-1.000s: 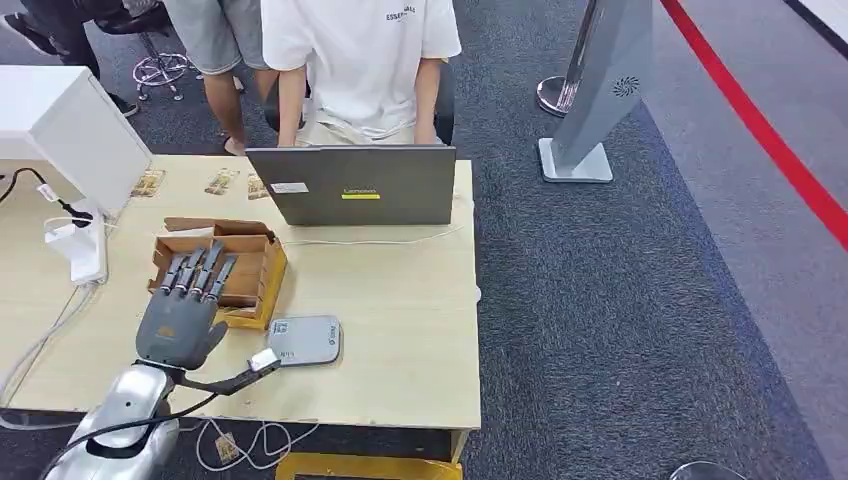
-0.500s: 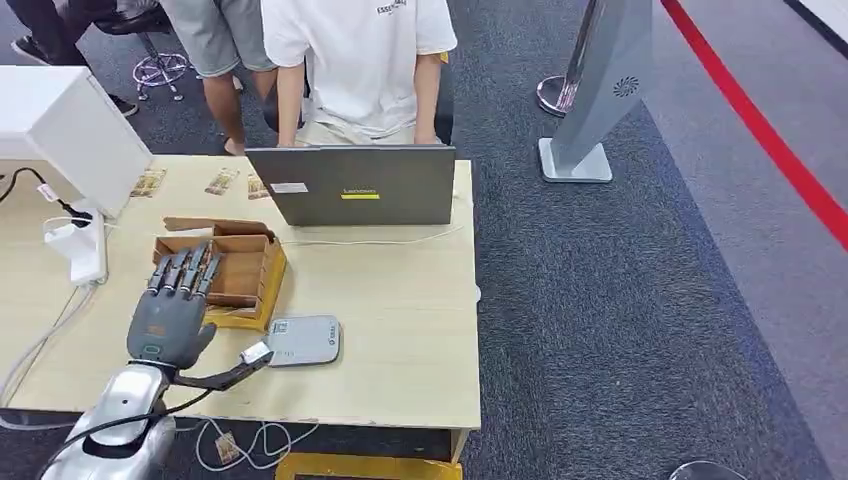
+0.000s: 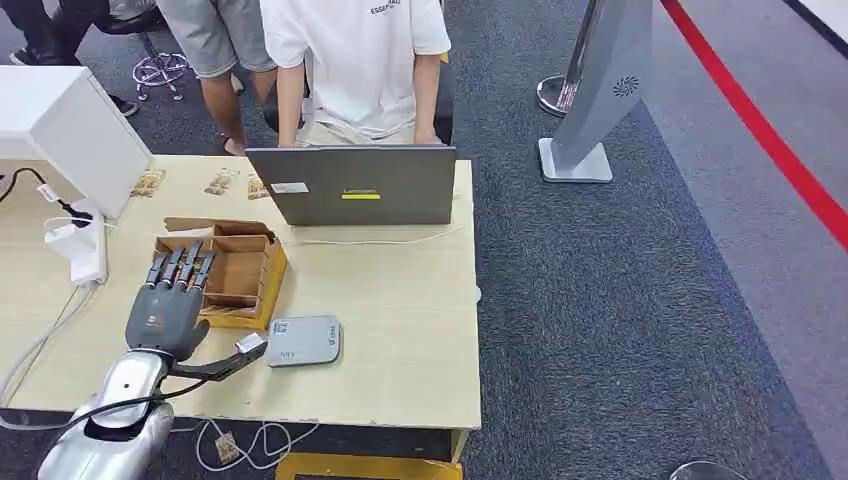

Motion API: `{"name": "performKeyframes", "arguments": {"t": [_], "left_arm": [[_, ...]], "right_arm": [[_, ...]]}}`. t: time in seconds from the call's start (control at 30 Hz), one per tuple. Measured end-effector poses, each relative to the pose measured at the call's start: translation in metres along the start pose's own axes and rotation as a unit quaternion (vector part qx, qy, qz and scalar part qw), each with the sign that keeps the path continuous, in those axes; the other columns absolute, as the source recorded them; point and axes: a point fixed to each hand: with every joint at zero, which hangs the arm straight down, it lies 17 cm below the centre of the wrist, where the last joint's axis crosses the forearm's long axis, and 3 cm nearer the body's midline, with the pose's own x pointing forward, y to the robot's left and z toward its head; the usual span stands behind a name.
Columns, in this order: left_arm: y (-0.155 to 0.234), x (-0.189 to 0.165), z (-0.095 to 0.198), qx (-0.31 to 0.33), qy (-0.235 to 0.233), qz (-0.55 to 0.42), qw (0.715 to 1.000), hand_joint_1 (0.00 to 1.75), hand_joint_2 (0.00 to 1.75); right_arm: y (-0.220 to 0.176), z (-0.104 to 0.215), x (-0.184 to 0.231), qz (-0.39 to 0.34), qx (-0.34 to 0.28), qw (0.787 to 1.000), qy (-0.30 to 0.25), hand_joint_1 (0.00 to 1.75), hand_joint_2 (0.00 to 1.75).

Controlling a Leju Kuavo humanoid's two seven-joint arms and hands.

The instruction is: Pass the card to the sensor for recognition and then transmit it.

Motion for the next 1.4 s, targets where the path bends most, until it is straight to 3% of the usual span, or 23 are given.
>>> {"name": "performKeyframes", "arguments": {"t": [0.83,1.4], "left_arm": [[-0.007,0.006,-0.007,-0.005,-0.006,0.007,1.0,0.0,1.75],[0.004,0.025,-0.003,0.026,-0.054,0.007,0.998,0.0,1.75]], "right_arm": [[0.0,-0.001,0.005,0.004,0.001,1.0,-0.003,0.0,1.75],[0.001,-0.002,0.008,0.005,0.003,1.0,-0.005,0.0,1.75]]}}
